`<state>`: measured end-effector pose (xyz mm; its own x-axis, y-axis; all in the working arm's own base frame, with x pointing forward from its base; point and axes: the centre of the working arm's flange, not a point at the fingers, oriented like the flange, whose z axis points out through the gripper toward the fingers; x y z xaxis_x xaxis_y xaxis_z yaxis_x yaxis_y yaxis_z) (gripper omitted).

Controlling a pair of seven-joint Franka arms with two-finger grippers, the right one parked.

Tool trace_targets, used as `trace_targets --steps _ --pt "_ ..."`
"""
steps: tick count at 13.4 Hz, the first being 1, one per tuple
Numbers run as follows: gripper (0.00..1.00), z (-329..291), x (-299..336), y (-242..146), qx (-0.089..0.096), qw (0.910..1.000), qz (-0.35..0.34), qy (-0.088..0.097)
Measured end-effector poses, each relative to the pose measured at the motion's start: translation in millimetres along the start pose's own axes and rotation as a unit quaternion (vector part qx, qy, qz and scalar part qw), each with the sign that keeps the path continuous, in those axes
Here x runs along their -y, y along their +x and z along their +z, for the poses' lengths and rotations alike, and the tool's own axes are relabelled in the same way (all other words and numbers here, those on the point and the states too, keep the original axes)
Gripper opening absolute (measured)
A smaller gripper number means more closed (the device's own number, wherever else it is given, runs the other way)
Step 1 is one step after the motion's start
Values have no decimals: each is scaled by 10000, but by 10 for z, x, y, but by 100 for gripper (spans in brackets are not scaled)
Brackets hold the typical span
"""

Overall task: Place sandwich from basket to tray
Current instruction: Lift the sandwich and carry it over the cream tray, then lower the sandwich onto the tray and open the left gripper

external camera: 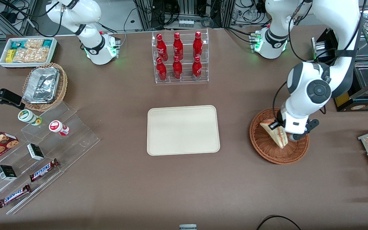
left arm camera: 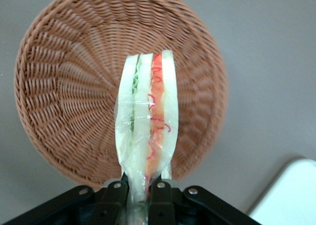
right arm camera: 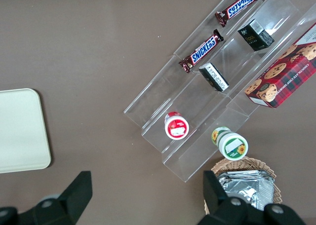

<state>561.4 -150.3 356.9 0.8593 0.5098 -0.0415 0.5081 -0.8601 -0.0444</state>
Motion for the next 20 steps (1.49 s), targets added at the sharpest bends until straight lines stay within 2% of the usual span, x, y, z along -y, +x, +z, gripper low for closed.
trace_targets --steps 3,7,13,17,20 --pt "15 -209 -710 -465 83 9976 680 104" --pt "15 160 -1660 -1172 210 9904 1354 174" --pt "15 614 -2730 -1989 236 9878 1541 17" --pt "15 823 -3092 -2423 239 9876 1550 -46" --pt "15 961 -3172 -2546 262 9881 1515 -8"
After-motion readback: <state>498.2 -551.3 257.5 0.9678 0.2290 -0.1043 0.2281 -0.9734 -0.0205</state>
